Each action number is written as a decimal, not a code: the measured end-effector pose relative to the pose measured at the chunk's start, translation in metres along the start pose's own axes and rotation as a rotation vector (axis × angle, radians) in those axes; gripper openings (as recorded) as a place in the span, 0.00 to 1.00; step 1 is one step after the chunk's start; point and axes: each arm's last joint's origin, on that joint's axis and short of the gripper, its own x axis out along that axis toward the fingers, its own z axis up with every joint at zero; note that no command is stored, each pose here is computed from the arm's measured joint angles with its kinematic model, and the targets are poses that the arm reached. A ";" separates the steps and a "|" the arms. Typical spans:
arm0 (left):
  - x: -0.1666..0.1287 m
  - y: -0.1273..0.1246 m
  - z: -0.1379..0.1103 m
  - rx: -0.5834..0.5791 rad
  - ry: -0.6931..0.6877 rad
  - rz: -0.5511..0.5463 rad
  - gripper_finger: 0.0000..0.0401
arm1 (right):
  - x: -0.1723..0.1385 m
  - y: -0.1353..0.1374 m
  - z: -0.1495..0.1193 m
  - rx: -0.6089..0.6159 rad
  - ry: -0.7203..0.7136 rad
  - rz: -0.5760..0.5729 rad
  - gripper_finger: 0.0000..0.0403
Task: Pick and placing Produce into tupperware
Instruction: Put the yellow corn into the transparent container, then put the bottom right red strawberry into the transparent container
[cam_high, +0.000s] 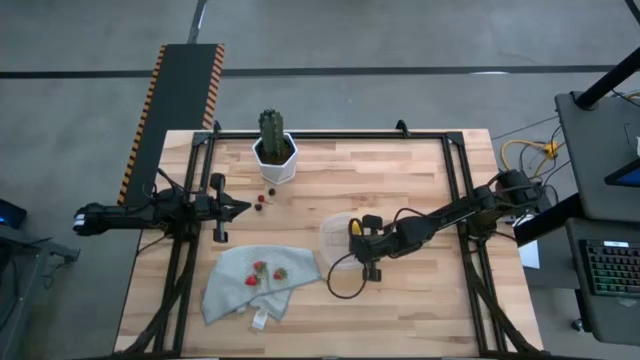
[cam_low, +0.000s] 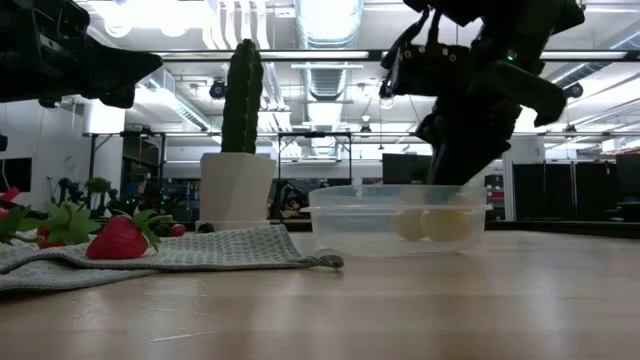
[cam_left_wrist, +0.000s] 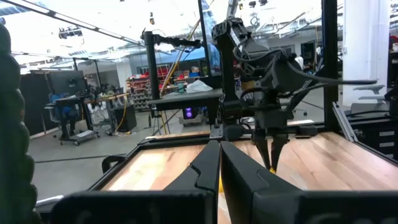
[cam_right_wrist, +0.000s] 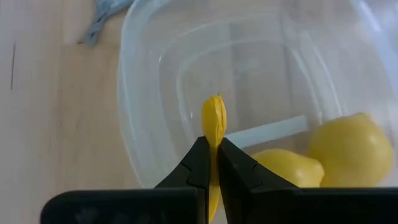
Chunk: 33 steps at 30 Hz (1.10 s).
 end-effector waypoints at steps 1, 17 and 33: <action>0.000 0.000 0.000 0.000 0.000 0.000 0.00 | 0.000 0.000 -0.002 -0.004 0.018 -0.002 0.03; 0.000 0.000 0.000 0.000 0.002 0.000 0.00 | -0.003 0.000 -0.002 -0.009 0.030 0.035 0.12; 0.000 0.000 0.000 0.000 0.002 -0.001 0.00 | -0.004 -0.001 -0.001 0.001 0.011 -0.003 0.22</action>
